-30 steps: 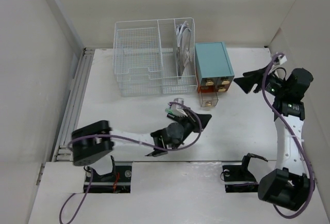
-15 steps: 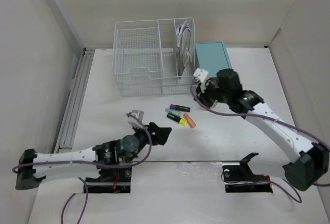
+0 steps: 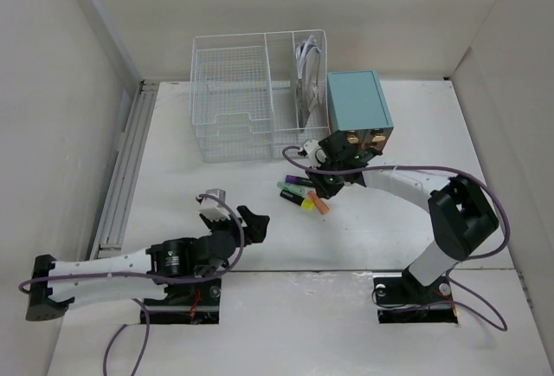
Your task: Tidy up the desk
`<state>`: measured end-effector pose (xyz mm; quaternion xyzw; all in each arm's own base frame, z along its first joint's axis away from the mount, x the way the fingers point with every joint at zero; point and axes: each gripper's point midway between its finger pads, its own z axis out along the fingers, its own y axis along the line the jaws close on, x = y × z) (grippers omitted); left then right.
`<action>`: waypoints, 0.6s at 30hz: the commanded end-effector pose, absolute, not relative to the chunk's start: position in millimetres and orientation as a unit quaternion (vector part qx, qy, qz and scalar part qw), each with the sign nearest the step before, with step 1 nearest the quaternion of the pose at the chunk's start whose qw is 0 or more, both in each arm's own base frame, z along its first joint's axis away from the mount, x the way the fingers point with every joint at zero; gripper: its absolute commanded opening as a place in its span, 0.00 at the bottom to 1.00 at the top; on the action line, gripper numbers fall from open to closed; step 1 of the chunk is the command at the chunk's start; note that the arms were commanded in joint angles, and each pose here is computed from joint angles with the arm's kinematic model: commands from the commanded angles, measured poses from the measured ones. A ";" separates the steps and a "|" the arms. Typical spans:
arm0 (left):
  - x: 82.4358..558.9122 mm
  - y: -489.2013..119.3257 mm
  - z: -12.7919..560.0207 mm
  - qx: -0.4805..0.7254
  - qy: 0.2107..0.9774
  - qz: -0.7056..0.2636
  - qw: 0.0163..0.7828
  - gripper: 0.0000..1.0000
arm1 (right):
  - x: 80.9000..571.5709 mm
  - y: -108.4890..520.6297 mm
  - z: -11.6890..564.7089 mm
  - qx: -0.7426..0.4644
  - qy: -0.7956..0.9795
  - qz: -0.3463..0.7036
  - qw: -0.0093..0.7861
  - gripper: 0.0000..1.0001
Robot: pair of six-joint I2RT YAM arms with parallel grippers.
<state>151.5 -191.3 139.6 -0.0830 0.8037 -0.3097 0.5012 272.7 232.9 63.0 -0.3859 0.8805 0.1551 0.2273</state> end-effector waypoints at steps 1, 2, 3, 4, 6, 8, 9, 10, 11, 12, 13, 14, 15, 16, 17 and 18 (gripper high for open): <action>155.7 -194.9 155.0 -0.091 0.805 -0.294 0.507 0.85 | 280.5 248.3 69.2 -0.375 0.878 0.154 0.253 0.30; 157.6 -196.0 151.6 -0.083 0.807 -0.281 0.512 0.81 | 280.2 248.6 69.2 -0.371 0.880 0.155 0.252 0.30; 157.7 -196.4 149.7 -0.080 0.809 -0.277 0.512 0.76 | 279.8 248.2 64.9 -0.371 0.882 0.153 0.247 0.32; 158.0 -197.7 154.8 -0.083 0.807 -0.282 0.512 0.72 | 276.4 251.1 60.6 -0.372 0.883 0.154 0.239 0.37; 159.7 -197.9 158.2 -0.078 0.803 -0.280 0.520 0.68 | 275.5 250.9 55.7 -0.368 0.887 0.154 0.232 0.37; 161.4 -197.0 162.6 -0.080 0.800 -0.279 0.526 0.62 | 277.2 252.8 53.8 -0.364 0.888 0.155 0.234 0.37; 162.0 -193.3 159.9 -0.078 0.802 -0.268 0.528 0.61 | 274.4 254.9 49.5 -0.368 0.888 0.155 0.227 0.37; 163.0 -191.9 162.7 -0.080 0.800 -0.266 0.531 0.61 | 274.4 253.0 42.8 -0.363 0.893 0.148 0.220 0.37; 163.0 -191.8 162.7 -0.080 0.800 -0.266 0.531 0.61 | 274.9 251.4 39.3 -0.363 0.895 0.143 0.217 0.37; 162.8 -190.6 166.0 -0.081 0.800 -0.267 0.532 0.61 | 273.5 255.1 36.9 -0.363 0.895 0.145 0.216 0.37; 162.5 -189.5 164.5 -0.079 0.801 -0.264 0.531 0.61 | 274.0 252.8 31.3 -0.362 0.898 0.137 0.211 0.37; 162.5 -189.5 164.5 -0.079 0.801 -0.264 0.531 0.61 | 276.6 254.9 31.2 -0.361 0.898 0.137 0.211 0.37; 162.1 -187.6 165.2 -0.080 0.801 -0.264 0.531 0.61 | 276.4 251.8 30.3 -0.356 0.902 0.130 0.209 0.38; 161.8 -185.9 166.0 -0.080 0.800 -0.266 0.531 0.61 | 278.2 253.2 29.3 -0.356 0.902 0.130 0.208 0.38; 161.8 -185.9 166.0 -0.080 0.800 -0.266 0.531 0.61 | 277.9 253.5 29.3 -0.352 0.903 0.131 0.208 0.38; 161.6 -185.2 168.4 -0.083 0.798 -0.270 0.532 0.61 | 278.5 251.6 25.9 -0.351 0.905 0.124 0.205 0.38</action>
